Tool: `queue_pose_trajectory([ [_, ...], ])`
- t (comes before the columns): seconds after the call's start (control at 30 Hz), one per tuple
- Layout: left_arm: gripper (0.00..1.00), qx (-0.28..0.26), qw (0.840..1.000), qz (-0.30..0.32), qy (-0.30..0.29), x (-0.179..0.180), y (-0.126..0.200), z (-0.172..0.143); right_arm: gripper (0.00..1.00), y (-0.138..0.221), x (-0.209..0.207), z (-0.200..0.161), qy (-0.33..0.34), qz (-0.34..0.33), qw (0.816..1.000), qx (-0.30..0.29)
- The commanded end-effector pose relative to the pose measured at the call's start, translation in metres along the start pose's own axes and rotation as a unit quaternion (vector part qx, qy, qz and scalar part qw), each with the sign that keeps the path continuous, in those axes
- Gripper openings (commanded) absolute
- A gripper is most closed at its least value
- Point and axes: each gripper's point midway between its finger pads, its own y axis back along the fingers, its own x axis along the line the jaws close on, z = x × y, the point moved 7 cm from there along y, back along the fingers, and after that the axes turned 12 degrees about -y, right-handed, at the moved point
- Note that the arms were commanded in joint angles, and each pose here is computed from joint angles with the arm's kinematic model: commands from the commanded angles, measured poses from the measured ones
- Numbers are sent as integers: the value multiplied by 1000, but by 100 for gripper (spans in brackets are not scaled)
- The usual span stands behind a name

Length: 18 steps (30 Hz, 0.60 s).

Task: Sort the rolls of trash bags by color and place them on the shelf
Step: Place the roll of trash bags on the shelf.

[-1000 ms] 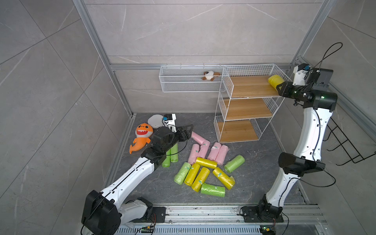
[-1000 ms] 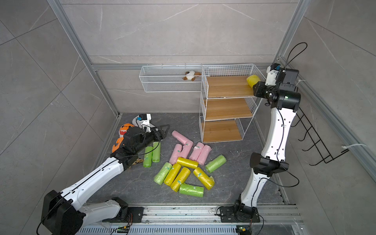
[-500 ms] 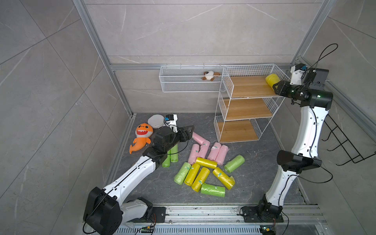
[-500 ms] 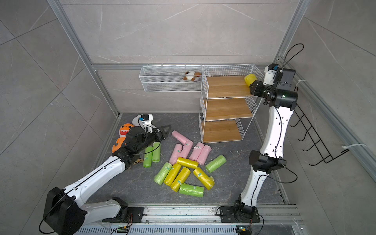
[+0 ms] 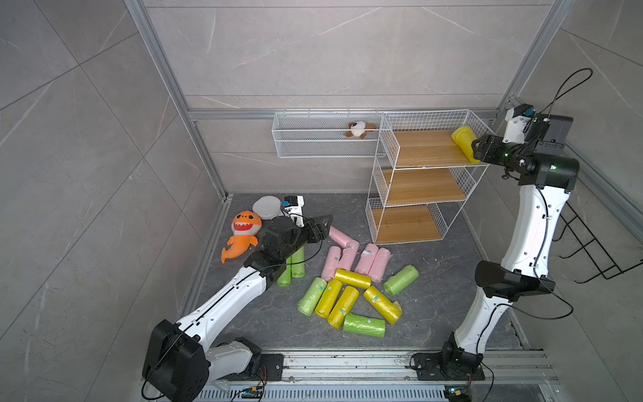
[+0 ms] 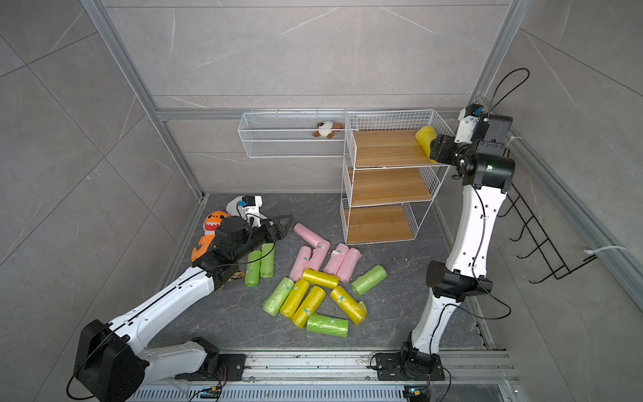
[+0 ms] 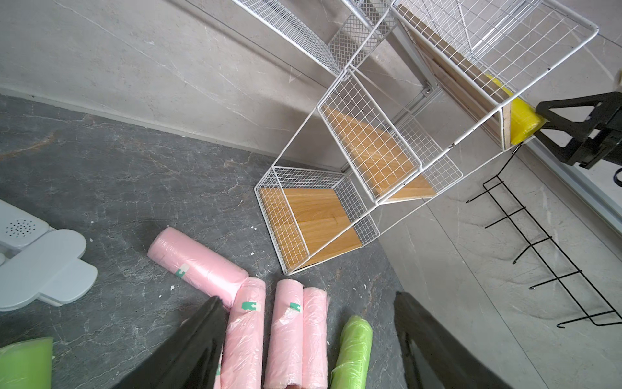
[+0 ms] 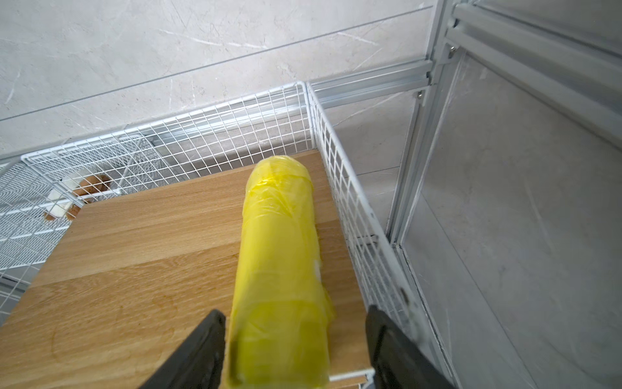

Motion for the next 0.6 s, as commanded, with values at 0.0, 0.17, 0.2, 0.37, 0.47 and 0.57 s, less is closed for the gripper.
queue_pose_trajectory([
  [0.0,82,-28,999,-20,-11,-9,6,14,71,31,6,9,14,-12,999,-30],
  [0.17,82,-23,1000,-17,-10,-7,5,9,68,44,10,-4,4,6,1000,-9],
  [0.2,82,-21,1000,-17,-9,-7,5,8,66,46,13,-8,-1,21,1000,-8],
  [0.37,83,-18,1000,-16,-7,-6,4,6,54,47,19,-35,-34,86,996,0],
  [0.47,83,-15,1000,-18,-6,-6,2,5,52,47,29,-47,-41,123,991,19],
  [0.57,83,-13,1000,-17,-3,-5,2,4,51,46,38,-53,-43,146,988,21],
])
